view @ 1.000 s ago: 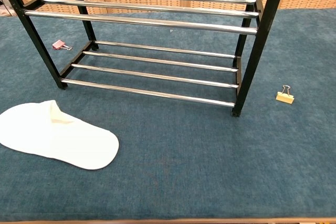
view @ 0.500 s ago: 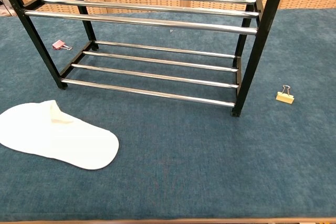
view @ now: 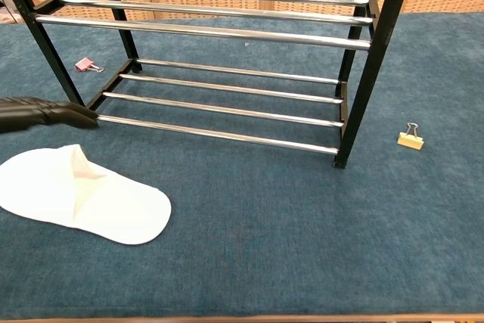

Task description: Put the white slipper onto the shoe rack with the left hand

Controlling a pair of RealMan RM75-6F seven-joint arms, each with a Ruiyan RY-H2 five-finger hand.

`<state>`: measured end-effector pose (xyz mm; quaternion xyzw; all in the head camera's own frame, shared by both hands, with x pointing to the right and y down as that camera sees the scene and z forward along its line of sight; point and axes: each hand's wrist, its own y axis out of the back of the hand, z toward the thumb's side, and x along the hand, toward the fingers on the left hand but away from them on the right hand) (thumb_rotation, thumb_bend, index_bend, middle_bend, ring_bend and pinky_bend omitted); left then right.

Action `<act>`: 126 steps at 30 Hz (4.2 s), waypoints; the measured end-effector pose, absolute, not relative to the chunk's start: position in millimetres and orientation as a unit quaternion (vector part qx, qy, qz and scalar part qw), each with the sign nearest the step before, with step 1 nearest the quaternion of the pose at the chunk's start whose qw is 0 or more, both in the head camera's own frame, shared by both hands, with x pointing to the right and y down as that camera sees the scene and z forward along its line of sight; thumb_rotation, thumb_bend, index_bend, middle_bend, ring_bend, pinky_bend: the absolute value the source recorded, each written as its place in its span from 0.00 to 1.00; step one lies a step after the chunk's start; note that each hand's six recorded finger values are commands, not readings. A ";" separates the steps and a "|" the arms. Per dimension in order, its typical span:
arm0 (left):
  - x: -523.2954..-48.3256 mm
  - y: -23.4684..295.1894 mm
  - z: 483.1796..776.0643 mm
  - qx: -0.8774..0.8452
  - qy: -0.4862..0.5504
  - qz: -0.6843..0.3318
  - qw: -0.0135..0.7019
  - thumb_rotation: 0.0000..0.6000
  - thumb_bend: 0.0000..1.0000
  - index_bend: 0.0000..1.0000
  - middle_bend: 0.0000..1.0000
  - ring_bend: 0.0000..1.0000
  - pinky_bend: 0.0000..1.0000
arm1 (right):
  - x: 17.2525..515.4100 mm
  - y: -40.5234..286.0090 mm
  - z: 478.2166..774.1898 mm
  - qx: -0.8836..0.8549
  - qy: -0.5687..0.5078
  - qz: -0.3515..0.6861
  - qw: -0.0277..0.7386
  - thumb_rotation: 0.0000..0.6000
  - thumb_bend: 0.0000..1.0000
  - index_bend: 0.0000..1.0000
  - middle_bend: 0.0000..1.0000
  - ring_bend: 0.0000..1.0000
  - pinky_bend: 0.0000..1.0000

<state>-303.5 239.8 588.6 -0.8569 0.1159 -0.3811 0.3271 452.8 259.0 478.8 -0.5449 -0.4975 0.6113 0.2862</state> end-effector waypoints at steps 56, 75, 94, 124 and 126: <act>-232.0 293.8 639.5 -0.870 -0.032 -0.407 0.277 1.00 0.14 0.00 0.00 0.00 0.00 | 452.2 258.6 489.0 -0.542 -0.485 0.625 0.283 1.00 0.00 0.00 0.00 0.00 0.00; -224.1 278.8 637.5 -0.867 0.005 -0.388 0.313 1.00 0.14 0.00 0.00 0.00 0.00 | 452.0 258.6 490.9 -0.542 -0.483 0.627 0.282 1.00 0.00 0.00 0.00 0.00 0.00; -232.0 293.8 653.3 -0.844 -0.032 -0.426 0.324 1.00 0.14 0.00 0.00 0.00 0.00 | 453.9 258.3 488.3 -0.540 -0.488 0.625 0.281 1.00 0.00 0.00 0.00 0.00 0.00; -345.7 332.0 631.7 -0.829 -0.064 -0.468 0.299 1.00 0.15 0.00 0.00 0.00 0.00 | 451.5 259.5 489.6 -0.541 -0.485 0.626 0.282 1.00 0.00 0.00 0.00 0.00 0.00; -351.6 330.5 630.1 -0.827 -0.058 -0.472 0.301 1.00 0.15 0.00 0.00 0.00 0.00 | 450.9 259.6 489.6 -0.542 -0.485 0.626 0.282 1.00 0.00 0.00 0.00 0.00 0.00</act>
